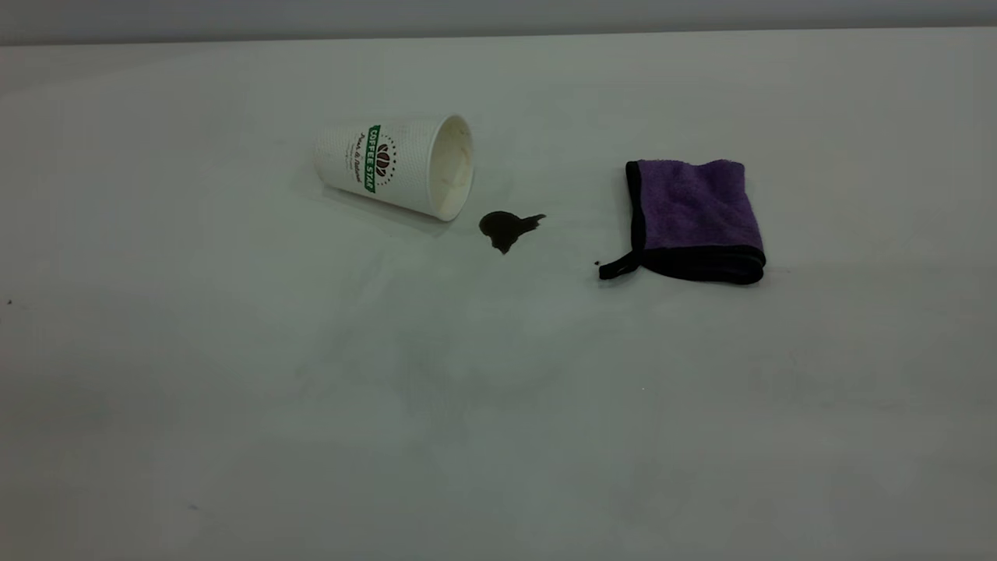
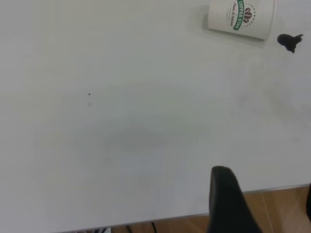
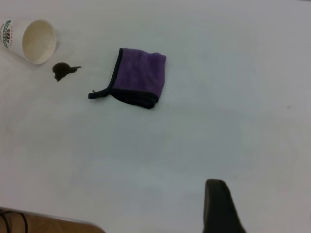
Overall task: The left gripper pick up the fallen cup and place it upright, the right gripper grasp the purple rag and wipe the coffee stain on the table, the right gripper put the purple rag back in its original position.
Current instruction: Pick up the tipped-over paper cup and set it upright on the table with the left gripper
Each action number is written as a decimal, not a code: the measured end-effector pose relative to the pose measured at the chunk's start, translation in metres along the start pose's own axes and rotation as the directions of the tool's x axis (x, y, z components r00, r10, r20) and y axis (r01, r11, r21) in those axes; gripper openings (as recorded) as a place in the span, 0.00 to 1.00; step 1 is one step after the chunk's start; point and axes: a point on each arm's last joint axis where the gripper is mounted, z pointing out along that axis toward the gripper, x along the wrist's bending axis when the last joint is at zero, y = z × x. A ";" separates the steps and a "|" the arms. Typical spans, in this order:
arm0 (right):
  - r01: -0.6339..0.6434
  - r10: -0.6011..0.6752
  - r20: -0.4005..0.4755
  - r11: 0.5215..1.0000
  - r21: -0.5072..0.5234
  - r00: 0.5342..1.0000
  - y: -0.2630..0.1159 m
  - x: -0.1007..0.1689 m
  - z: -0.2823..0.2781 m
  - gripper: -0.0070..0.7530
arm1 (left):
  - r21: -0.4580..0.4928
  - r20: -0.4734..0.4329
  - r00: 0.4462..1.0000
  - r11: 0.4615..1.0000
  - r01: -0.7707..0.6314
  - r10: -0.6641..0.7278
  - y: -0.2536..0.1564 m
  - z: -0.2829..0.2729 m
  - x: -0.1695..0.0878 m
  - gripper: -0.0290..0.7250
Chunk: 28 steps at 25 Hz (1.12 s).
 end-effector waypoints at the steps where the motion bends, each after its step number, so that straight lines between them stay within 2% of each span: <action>1: 0.000 0.000 0.000 1.000 0.000 1.000 0.000 0.000 0.000 0.64 | 0.000 0.000 1.000 1.000 0.000 0.000 0.000 0.000 0.000 0.64; 6: 0.000 0.000 0.000 1.000 0.000 1.000 0.000 0.000 0.000 0.64 | 0.000 0.000 1.000 1.000 0.000 0.000 0.000 0.000 0.000 0.64; 9: 0.000 0.000 0.000 1.000 0.000 1.000 0.000 0.000 0.000 0.64 | 0.009 0.000 1.000 1.000 0.003 -0.003 0.001 0.001 0.000 0.69; 14: 0.000 0.000 0.000 1.000 0.000 1.000 0.000 0.000 0.000 0.64 | 0.162 0.005 1.000 0.987 0.011 -0.012 0.019 0.018 0.002 0.84; 16: 0.000 0.000 0.000 1.000 0.000 1.000 0.000 0.000 0.000 0.64 | 0.218 0.006 1.000 0.976 0.015 -0.017 0.033 0.030 0.003 0.87; 22: 0.000 0.000 0.000 1.000 0.000 1.000 0.000 0.000 0.000 0.64 | 0.278 0.038 0.999 0.960 0.021 -0.033 0.088 0.078 0.006 0.87; 28: 0.000 0.000 0.000 1.000 0.000 1.000 0.000 0.000 0.000 0.64 | 0.359 0.152 0.988 0.933 -0.025 -0.032 0.140 0.145 0.001 0.82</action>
